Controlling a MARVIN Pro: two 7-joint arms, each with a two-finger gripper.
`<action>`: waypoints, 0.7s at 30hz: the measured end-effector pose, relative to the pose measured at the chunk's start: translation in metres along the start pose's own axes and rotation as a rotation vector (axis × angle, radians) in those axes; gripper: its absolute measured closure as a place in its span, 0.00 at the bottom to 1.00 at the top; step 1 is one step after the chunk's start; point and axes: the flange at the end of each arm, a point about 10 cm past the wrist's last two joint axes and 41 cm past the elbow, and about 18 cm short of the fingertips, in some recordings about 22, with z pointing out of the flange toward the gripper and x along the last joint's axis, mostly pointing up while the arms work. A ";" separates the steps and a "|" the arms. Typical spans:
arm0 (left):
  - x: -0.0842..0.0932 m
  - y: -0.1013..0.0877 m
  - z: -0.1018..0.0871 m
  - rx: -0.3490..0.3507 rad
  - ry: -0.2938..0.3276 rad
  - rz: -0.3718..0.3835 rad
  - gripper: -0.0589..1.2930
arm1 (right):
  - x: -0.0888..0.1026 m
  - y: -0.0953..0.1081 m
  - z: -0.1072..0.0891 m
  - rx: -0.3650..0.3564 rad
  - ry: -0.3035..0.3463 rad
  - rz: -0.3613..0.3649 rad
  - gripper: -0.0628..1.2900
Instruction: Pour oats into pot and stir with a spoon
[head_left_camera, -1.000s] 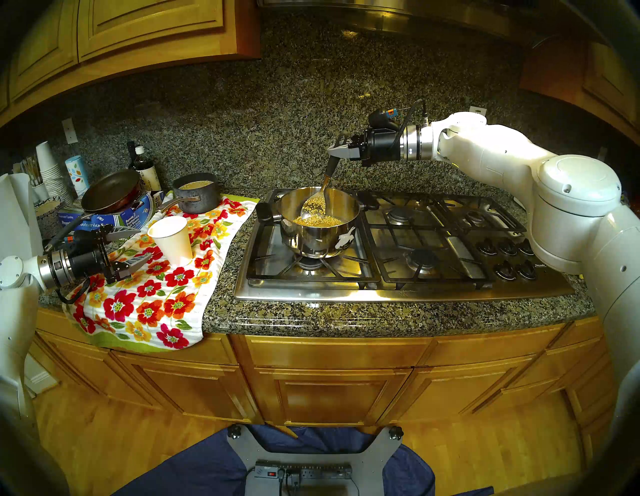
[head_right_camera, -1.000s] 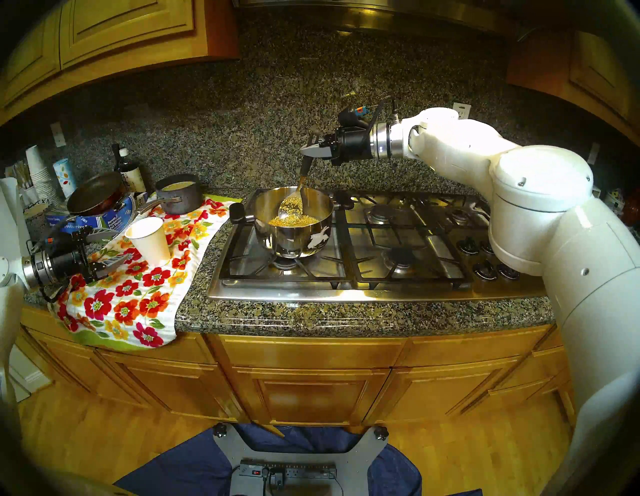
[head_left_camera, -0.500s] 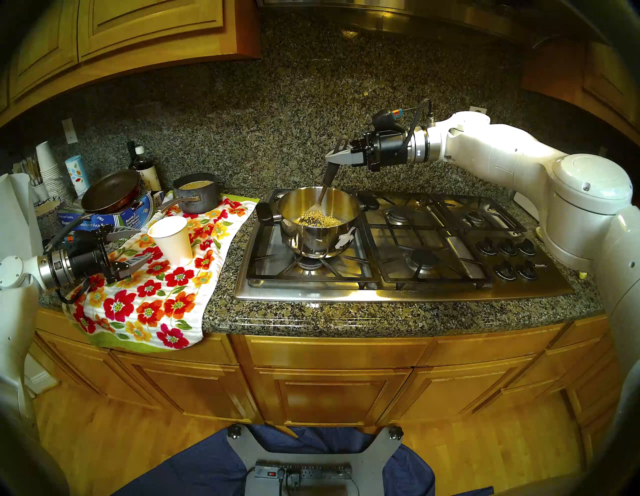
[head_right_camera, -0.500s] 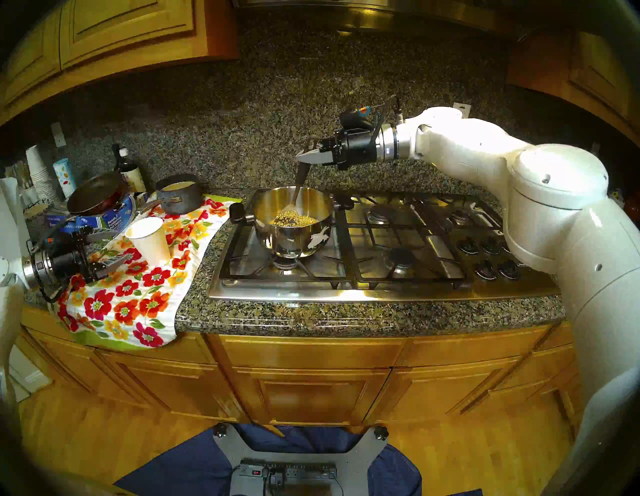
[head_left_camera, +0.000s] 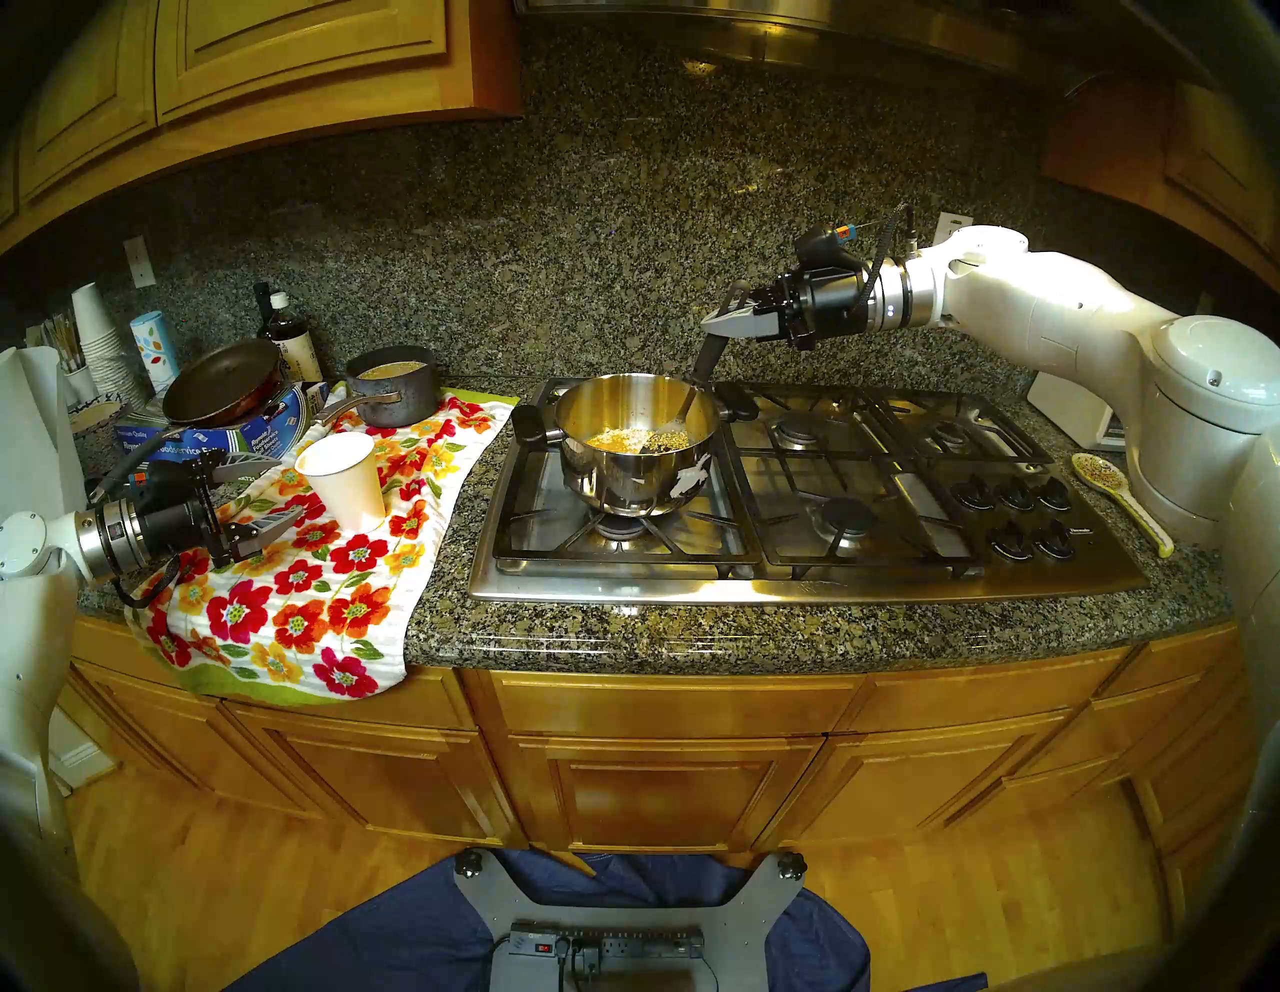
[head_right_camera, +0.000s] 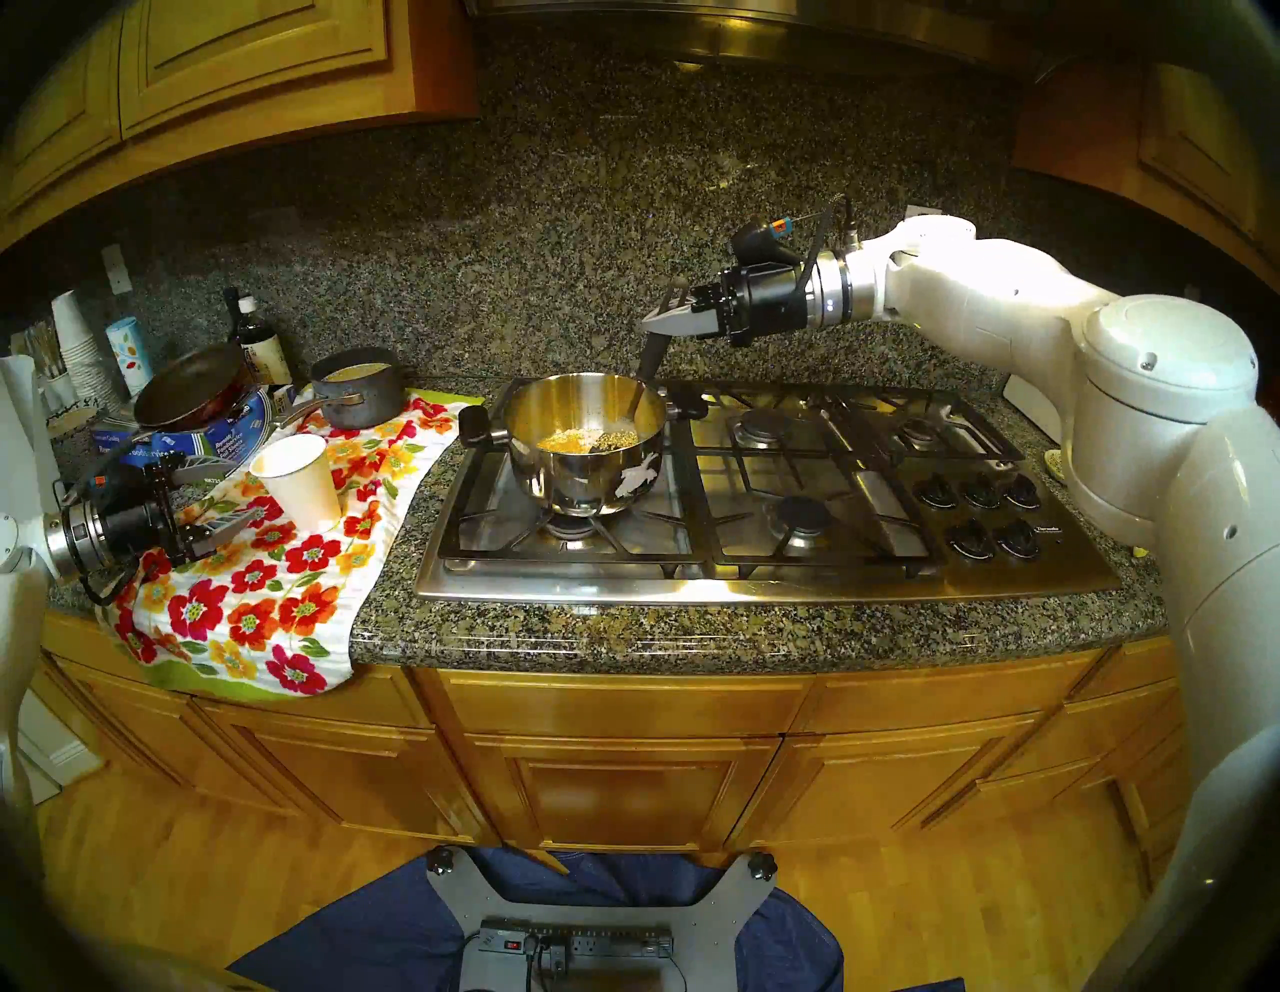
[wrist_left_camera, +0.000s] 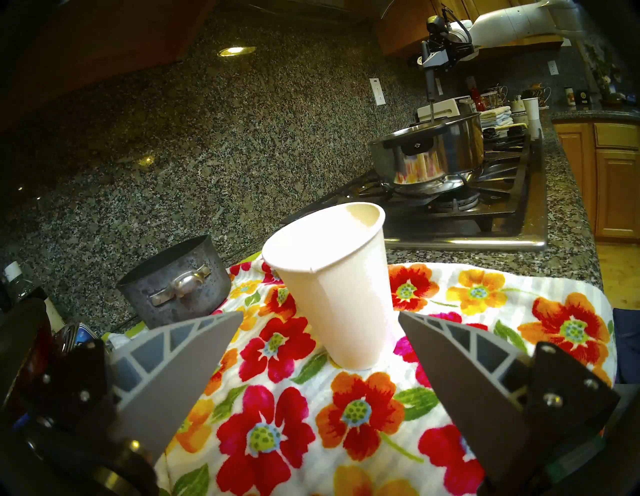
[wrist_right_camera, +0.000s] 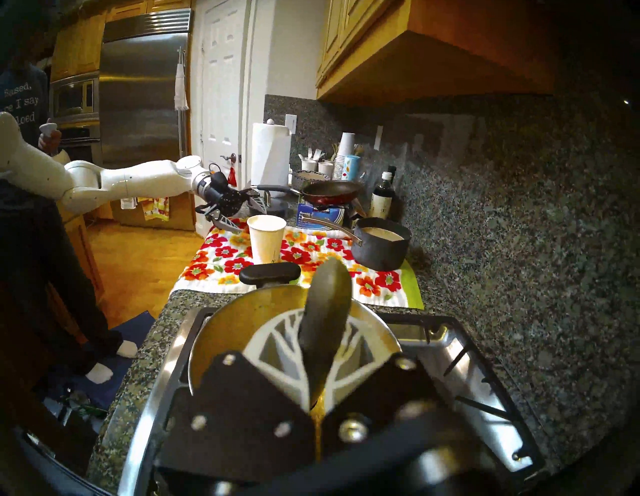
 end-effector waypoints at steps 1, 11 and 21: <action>0.000 0.000 0.000 0.000 0.000 0.000 0.06 | 0.000 0.001 -0.002 -0.011 -0.005 -0.002 0.97; 0.000 0.000 0.000 0.000 0.000 0.000 0.06 | 0.008 0.019 -0.003 -0.128 -0.037 -0.043 0.97; 0.000 0.000 0.000 0.000 0.000 0.000 0.06 | 0.018 0.027 0.032 -0.157 -0.026 -0.067 0.97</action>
